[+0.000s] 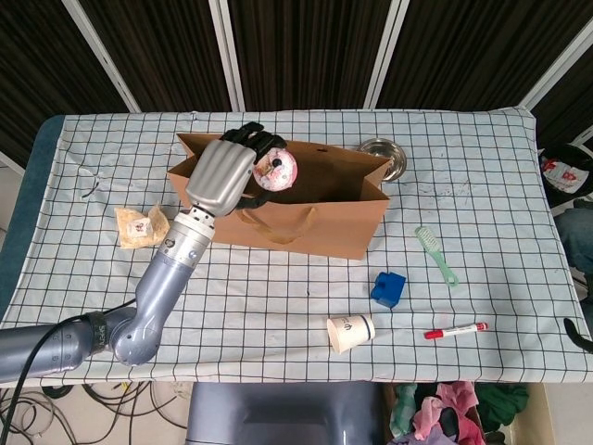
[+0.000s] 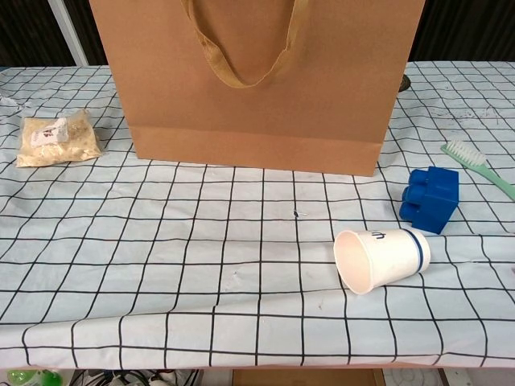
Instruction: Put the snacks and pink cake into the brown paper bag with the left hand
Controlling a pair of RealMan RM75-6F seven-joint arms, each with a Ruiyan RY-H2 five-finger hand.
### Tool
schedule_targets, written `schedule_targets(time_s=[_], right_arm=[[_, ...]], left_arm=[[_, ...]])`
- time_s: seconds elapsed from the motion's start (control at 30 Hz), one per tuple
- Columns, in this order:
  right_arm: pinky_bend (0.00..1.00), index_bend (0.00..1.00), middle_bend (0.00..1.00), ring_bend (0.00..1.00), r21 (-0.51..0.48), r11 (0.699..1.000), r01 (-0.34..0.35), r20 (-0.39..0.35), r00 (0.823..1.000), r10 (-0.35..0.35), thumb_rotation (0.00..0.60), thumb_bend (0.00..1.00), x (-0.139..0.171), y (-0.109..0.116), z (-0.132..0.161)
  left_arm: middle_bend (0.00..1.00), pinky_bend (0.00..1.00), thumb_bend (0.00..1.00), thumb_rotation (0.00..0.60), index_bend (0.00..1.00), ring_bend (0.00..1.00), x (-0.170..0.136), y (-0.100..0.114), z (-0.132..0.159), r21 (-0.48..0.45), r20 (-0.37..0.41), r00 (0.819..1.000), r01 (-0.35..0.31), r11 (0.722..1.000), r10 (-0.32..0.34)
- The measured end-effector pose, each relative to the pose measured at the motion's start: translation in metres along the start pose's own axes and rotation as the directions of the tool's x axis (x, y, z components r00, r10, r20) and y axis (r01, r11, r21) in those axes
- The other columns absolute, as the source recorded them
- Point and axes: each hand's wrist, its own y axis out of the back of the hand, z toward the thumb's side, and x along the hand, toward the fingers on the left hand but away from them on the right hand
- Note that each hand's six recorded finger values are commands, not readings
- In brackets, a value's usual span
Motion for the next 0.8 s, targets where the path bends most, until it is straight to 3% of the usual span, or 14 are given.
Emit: schedule_targets(time_s=[0.2,0.4,0.6,0.8], right_arm=[[0.33,0.2,0.11,0.25,-0.008,1.0,0.005,-0.002,1.0,-0.005,0.6,0.21,0.0,0.002,0.0],[0.33,0.2,0.11,0.25,-0.009,1.0,0.009,-0.009,1.0,-0.009,0.6,0.21,0.001,0.003,0.001],[0.33,0.2,0.11,0.25,-0.006,1.0,0.006,-0.018,1.0,-0.006,0.6,0.21,0.001,0.002,0.004],[0.33,0.2,0.11,0.25,0.001,1.0,0.004,-0.012,1.0,-0.004,0.6,0.21,0.001,0.0,0.003]], left_arm=[[0.05,0.04,0.0,0.6,0.15,0.0,-0.001,-0.004,-0.009,-0.021,-0.065,0.996,0.053,0.998,-0.054],[0.11,0.09,0.03,0.6,0.16,0.0,-0.019,0.026,-0.014,-0.048,-0.065,0.998,-0.025,0.999,0.022],[0.14,0.13,0.03,0.6,0.16,0.0,-0.06,0.065,-0.041,0.008,-0.094,0.986,-0.134,0.991,0.134],[0.12,0.12,0.03,0.6,0.15,0.0,-0.114,0.067,-0.084,0.045,-0.175,0.977,-0.119,0.992,0.125]])
